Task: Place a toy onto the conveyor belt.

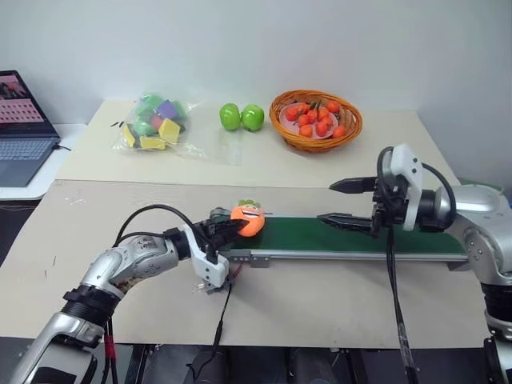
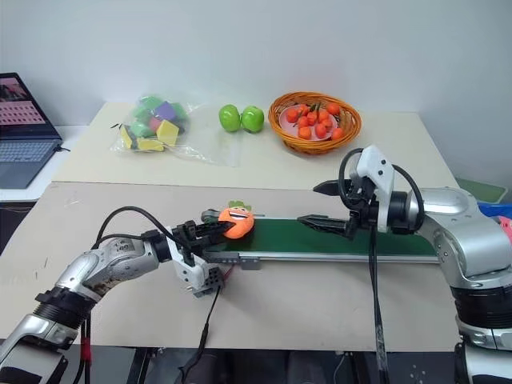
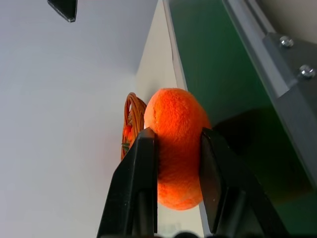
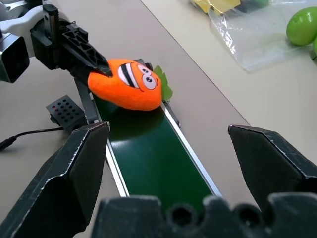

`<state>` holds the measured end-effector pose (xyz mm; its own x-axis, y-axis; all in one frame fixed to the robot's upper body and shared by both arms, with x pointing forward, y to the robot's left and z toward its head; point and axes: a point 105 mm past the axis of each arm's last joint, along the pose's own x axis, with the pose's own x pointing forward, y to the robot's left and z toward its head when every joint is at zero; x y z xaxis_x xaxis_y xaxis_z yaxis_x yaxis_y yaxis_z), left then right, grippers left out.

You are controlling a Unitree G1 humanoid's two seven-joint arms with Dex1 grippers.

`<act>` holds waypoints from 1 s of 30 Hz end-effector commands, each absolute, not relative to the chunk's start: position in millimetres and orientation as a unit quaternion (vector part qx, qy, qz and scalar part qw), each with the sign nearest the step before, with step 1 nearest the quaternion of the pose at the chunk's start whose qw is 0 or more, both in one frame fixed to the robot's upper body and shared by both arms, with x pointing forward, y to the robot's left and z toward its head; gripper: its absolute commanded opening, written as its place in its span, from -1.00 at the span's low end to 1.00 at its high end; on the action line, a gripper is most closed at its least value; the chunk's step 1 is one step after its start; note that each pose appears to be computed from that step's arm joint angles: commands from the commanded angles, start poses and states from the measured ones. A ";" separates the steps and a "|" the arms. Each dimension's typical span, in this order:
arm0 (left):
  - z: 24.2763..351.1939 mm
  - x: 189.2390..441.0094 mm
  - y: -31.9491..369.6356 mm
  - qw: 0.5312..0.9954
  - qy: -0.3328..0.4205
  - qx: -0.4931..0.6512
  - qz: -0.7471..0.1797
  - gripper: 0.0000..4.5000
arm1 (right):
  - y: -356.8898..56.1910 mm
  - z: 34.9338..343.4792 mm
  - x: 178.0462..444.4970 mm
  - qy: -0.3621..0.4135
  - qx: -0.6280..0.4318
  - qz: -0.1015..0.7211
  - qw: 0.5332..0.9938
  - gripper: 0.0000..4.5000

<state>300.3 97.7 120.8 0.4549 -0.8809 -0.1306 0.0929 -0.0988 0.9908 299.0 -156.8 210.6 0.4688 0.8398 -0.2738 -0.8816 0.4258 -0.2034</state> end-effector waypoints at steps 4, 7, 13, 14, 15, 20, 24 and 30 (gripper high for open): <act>87.2 299.7 107.3 0.582 -0.258 0.622 -0.457 -0.48 | -161.7 228.8 295.4 0.036 -0.176 0.501 0.847 1.00; 81.9 300.4 110.2 0.580 -0.243 0.623 -0.465 -0.14 | -162.0 229.1 295.6 0.036 -0.177 0.500 0.847 1.00; 85.2 296.1 113.2 0.596 -0.236 0.600 -0.477 0.83 | -162.1 228.4 296.9 0.035 -0.177 0.499 0.847 1.00; 87.7 296.6 115.5 0.607 -0.232 0.592 -0.476 0.91 | -162.1 228.3 297.1 0.035 -0.177 0.500 0.847 1.00; 91.3 298.7 118.2 0.622 -0.228 0.582 -0.472 0.96 | -162.1 228.1 297.1 0.035 -0.177 0.500 0.847 1.00; 113.9 324.4 145.9 0.812 -0.097 0.375 -0.436 0.96 | -165.2 227.7 296.9 0.038 -0.179 0.499 0.847 1.00; 122.8 319.9 150.6 0.862 0.005 0.175 -0.476 0.96 | -169.9 228.0 296.4 0.042 -0.182 0.495 0.848 1.00; 154.3 319.0 149.3 0.860 0.073 0.017 -0.504 0.96 | -174.9 229.7 296.2 0.045 -0.186 0.492 0.849 1.00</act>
<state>322.5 154.2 127.7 0.5258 -0.8301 -0.1858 0.8441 0.5362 -0.0070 297.7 -168.7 213.2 0.4855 0.8223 -0.2969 -0.8730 0.4383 -0.2139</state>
